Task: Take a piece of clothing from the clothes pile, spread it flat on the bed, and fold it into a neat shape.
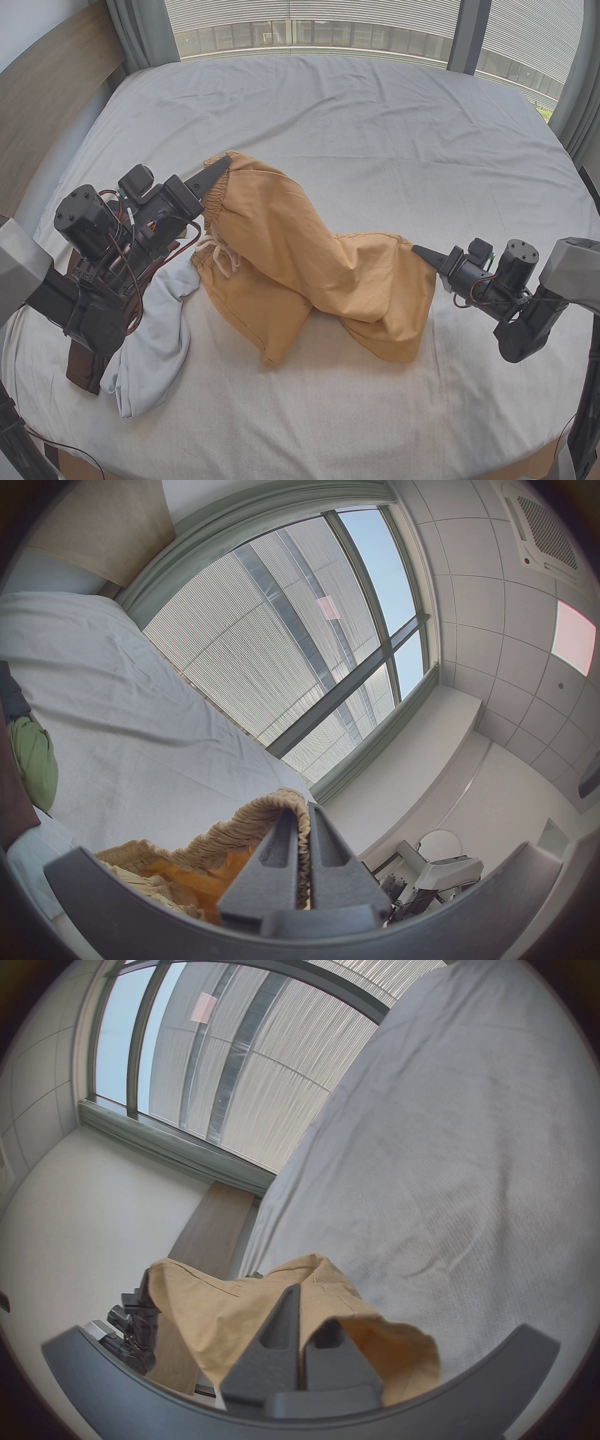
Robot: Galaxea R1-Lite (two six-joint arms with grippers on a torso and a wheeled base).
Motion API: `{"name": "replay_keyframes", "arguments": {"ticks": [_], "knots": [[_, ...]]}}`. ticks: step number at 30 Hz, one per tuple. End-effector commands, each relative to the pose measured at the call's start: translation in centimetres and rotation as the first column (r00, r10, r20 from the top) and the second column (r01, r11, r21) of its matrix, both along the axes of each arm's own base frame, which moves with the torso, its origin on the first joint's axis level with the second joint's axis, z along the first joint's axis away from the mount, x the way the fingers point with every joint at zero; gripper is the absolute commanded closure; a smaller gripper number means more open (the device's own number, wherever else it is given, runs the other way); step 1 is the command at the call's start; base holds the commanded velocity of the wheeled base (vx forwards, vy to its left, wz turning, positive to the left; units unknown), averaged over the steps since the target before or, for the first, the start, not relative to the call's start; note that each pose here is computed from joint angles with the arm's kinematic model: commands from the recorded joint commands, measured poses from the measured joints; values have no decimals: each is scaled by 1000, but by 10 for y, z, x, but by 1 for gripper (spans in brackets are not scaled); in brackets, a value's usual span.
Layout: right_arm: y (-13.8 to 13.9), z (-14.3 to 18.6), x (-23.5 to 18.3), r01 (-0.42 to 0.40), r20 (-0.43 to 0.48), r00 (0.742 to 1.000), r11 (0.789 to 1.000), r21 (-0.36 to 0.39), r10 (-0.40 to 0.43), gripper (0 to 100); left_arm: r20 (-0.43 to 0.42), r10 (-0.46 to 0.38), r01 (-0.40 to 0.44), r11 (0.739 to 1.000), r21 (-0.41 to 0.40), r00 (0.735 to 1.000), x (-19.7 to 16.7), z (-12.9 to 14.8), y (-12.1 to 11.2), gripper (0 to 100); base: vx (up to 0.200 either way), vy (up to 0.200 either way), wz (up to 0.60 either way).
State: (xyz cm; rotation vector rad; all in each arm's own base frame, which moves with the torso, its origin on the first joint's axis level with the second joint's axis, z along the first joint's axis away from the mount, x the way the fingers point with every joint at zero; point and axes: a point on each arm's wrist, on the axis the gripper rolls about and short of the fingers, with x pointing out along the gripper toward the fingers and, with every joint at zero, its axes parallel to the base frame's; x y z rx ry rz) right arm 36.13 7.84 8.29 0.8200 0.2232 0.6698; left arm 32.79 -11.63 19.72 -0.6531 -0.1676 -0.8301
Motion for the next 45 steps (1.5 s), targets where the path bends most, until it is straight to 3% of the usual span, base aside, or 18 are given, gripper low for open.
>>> {"name": "replay_keyframes", "arguments": {"ticks": [1,8,13,17,22,24,25,33,45], "knots": [[-8,62,-40,-6,132,991,1000,25,3,100,41,-29,31,999,-32,999,-13,19,-3,100,0,0,0],[-15,107,-93,-48,247,968,998,30,39,100,75,-101,109,988,-112,992,-38,49,-6,100,0,0,0],[-21,116,-126,-136,277,952,991,-7,132,100,39,-107,111,987,-115,993,-36,42,-6,100,0,0,0],[-22,97,-136,-180,209,960,983,-39,184,100,-13,-87,86,992,-94,996,-22,22,-8,100,0,0,0],[-19,58,-122,-180,87,978,979,-94,189,100,-42,-47,45,998,-55,998,-9,4,-4,100,0,0,0],[-19,58,-122,-180,87,978,979,-94,189,100,-42,-47,45,998,-55,998,-9,4,-4,100,0,0,0],[-17,34,-115,-193,18,980,972,-133,197,100,-39,-38,36,998,-45,999,-7,2,-2,100,0,0,0],[-12,-22,-97,-248,-138,965,950,-191,224,100,-45,-39,37,999,-39,998,-8,0,-3,100,0,0,0],[-11,-55,-84,-264,-215,952,942,-208,219,100,-45,-21,21,1000,-1,999,-5,-8,-4,100,0,0,0]]}}
